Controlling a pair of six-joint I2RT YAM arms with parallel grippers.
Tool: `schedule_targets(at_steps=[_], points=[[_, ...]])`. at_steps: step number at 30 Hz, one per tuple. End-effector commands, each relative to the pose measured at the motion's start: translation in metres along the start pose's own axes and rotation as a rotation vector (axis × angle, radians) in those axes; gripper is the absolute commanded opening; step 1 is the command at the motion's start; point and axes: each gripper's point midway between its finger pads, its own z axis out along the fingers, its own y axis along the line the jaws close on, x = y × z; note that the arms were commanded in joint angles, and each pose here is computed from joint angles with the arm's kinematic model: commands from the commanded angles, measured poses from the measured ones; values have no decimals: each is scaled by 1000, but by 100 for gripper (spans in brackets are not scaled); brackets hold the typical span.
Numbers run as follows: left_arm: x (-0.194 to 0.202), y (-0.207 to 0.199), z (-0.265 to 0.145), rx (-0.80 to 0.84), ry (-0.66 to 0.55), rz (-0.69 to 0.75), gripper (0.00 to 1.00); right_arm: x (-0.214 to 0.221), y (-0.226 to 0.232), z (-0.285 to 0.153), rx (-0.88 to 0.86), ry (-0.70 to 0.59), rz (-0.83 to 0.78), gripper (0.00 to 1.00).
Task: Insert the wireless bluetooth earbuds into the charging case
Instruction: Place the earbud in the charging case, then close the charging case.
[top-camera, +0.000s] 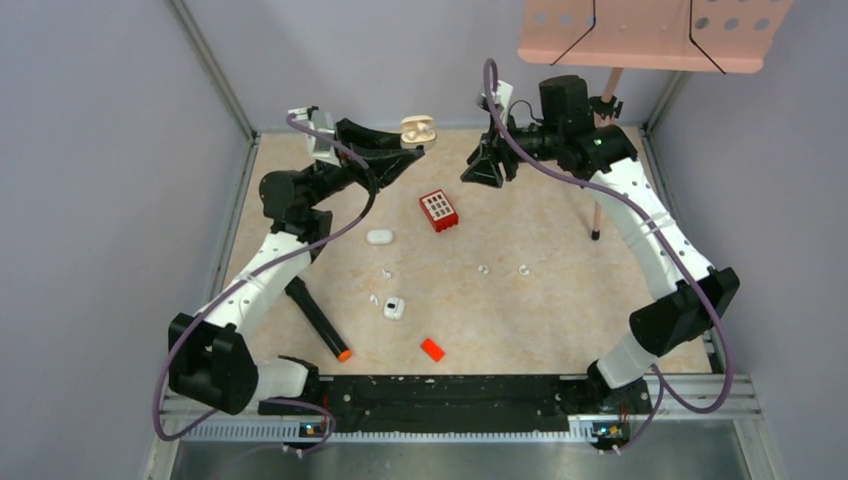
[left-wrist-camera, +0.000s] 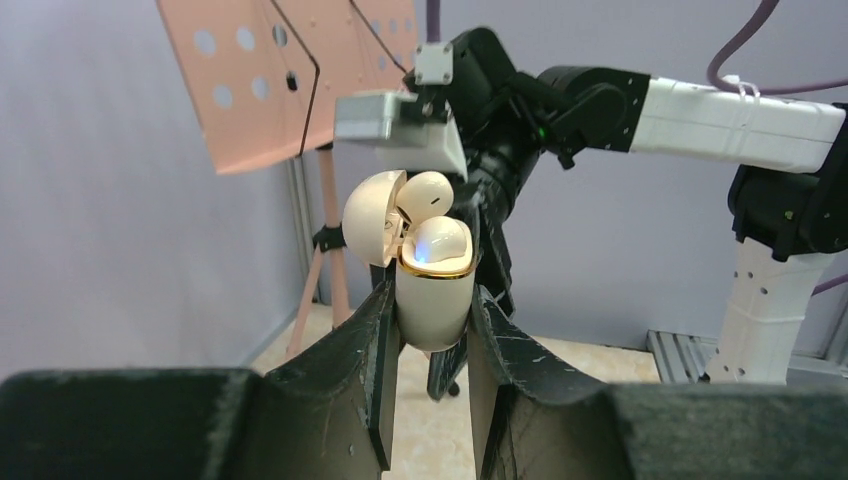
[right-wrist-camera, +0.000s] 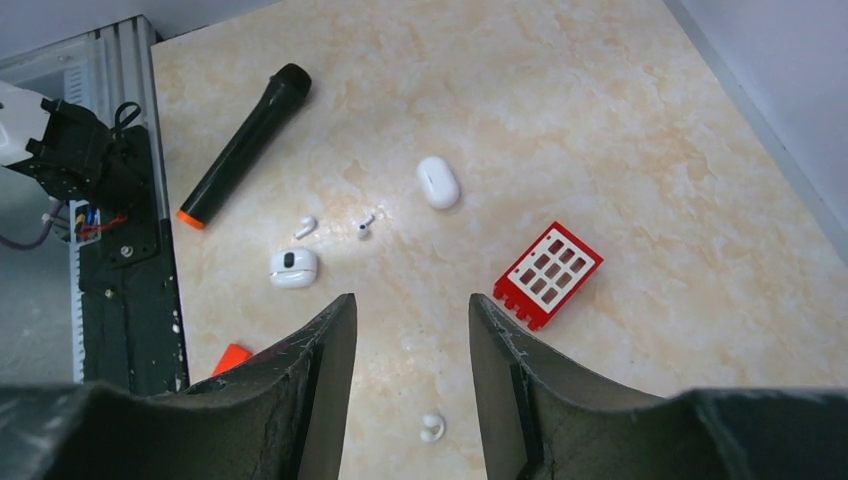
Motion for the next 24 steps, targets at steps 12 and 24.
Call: schedule_targets(at_steps=[12,24], points=[[-4,30,24,25,18,91,0,-121,13,-27,-30,-270,52,86],[13,22,22,76,65,65,0,-153,9,-2,-36,-359,194,93]])
